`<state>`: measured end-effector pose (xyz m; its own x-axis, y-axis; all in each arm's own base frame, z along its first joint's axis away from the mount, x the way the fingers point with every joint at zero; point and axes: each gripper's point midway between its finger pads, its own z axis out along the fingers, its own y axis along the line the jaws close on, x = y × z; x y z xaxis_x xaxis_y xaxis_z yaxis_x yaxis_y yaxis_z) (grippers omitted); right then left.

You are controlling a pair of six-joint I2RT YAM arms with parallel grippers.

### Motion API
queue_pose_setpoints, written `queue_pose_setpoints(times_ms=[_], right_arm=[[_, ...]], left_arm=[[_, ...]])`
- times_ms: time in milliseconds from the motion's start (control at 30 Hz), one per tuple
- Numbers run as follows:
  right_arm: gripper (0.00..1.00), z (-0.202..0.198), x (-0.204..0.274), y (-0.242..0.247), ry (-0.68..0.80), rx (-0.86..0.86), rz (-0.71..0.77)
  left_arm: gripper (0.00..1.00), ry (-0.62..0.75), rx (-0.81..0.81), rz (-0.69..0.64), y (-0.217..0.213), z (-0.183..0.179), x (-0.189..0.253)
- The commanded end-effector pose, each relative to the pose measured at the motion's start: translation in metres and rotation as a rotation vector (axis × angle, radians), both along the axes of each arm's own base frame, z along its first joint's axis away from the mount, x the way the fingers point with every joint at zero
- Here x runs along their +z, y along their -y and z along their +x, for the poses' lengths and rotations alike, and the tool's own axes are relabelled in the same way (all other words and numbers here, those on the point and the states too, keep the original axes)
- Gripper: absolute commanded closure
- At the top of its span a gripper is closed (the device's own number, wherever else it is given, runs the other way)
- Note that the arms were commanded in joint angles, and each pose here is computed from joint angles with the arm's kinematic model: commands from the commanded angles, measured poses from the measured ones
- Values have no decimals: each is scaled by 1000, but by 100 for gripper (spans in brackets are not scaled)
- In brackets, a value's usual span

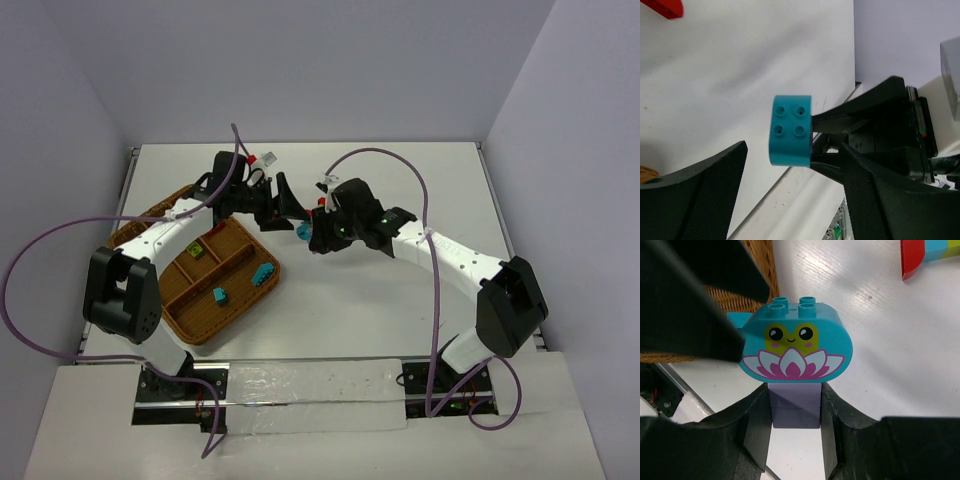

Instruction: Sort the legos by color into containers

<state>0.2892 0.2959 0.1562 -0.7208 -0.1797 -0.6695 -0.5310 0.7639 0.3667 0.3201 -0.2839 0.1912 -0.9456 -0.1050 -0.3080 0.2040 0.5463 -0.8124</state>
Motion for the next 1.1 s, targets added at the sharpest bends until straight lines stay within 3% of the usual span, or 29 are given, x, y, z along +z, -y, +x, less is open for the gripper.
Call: queue_pose_setpoints(times_ms=[0, 400, 600, 700, 733, 767, 800, 1067], right_arm=[[100, 6, 36, -11, 99, 34, 57], [100, 12, 43, -20, 120, 33, 56], [100, 12, 39, -23, 126, 32, 25], [100, 13, 42, -24, 136, 23, 29], [100, 13, 42, -24, 138, 18, 30], [100, 14, 42, -23, 139, 9, 30], [100, 15, 41, -22, 139, -1, 29], [100, 20, 16, 0, 149, -102, -43]], left_arm=[[21, 22, 24, -39, 1, 15, 4], [34, -33, -32, -83, 8, 2, -10], [31, -38, -54, -88, 10, -2, -11], [52, -42, -57, -89, 10, -4, -12], [67, -46, -55, -90, 10, -4, -12], [92, -52, -50, -86, 10, -3, -13], [100, -54, -46, -79, 9, -3, -13], [100, -84, 86, -20, -15, 15, -13]])
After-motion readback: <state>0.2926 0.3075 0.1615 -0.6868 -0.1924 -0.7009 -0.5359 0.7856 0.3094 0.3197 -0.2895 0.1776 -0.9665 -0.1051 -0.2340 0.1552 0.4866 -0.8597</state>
